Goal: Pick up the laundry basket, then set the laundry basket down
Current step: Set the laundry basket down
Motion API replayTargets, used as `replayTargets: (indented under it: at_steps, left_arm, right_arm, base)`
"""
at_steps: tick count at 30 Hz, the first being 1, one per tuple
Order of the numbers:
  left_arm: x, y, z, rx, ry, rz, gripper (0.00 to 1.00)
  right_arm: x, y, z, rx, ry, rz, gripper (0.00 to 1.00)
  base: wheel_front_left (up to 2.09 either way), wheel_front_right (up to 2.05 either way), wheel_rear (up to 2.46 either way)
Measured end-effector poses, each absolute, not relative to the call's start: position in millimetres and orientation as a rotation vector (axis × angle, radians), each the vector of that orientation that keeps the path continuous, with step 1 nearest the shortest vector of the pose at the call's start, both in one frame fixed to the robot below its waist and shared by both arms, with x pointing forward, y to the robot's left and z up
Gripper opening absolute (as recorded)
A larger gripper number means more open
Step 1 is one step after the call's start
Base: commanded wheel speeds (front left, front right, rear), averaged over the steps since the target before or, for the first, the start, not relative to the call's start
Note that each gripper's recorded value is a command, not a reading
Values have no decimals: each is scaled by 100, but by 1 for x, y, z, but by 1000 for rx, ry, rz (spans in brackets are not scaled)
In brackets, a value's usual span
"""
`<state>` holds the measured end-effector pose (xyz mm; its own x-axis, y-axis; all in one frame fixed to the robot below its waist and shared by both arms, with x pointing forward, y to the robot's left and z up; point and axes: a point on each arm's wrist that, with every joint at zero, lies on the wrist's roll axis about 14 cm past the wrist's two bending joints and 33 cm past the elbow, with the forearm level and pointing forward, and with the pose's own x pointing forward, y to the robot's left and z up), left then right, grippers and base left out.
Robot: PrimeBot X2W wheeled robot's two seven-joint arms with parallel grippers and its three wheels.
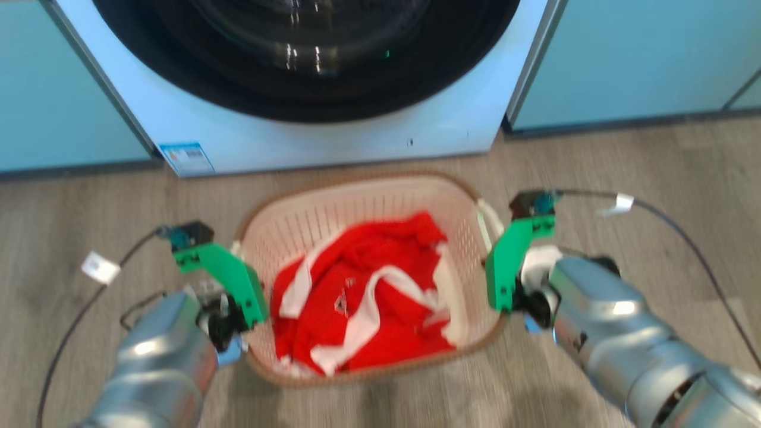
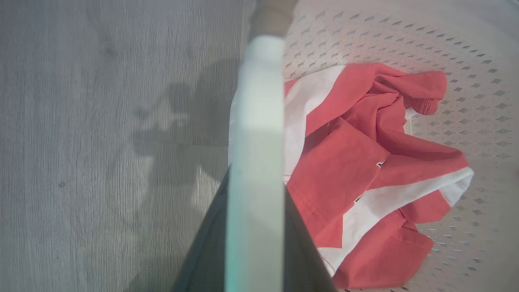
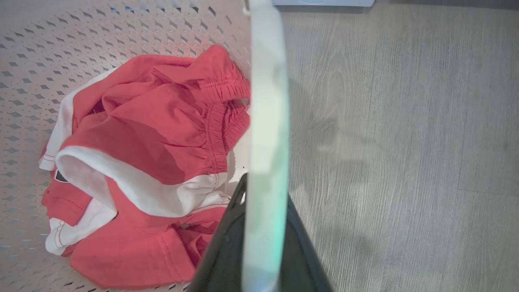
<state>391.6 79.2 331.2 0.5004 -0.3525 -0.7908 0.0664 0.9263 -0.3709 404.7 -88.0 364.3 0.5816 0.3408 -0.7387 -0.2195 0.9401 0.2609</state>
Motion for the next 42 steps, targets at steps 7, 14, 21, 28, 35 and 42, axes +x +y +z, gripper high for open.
replayTargets:
  at_steps: [7, 14, 21, 28, 35, 42]
  left_arm:
    - [424, 75, 313, -302, 1012, -268, 0]
    - [445, 69, 285, -285, 1013, -283, 0]
    - [458, 66, 256, -274, 1019, -291, 0]
    - [468, 62, 232, -268, 990, -299, 0]
    - [482, 56, 210, -259, 967, -316, 0]
    - [482, 51, 178, -269, 980, -319, 0]
  right_arm:
    - [434, -92, 346, 156, 898, 315, 0]
    - [454, -95, 318, 160, 888, 299, 0]
    - [466, -101, 288, 159, 894, 286, 0]
    - [471, -106, 260, 155, 884, 270, 0]
    - [481, -112, 234, 147, 889, 257, 0]
    - [482, -116, 201, 147, 920, 248, 0]
  base:
    - [0, 0, 0]
    - [0, 0, 0]
    - [0, 0, 0]
    - [0, 0, 0]
    - [0, 0, 0]
    - [0, 0, 0]
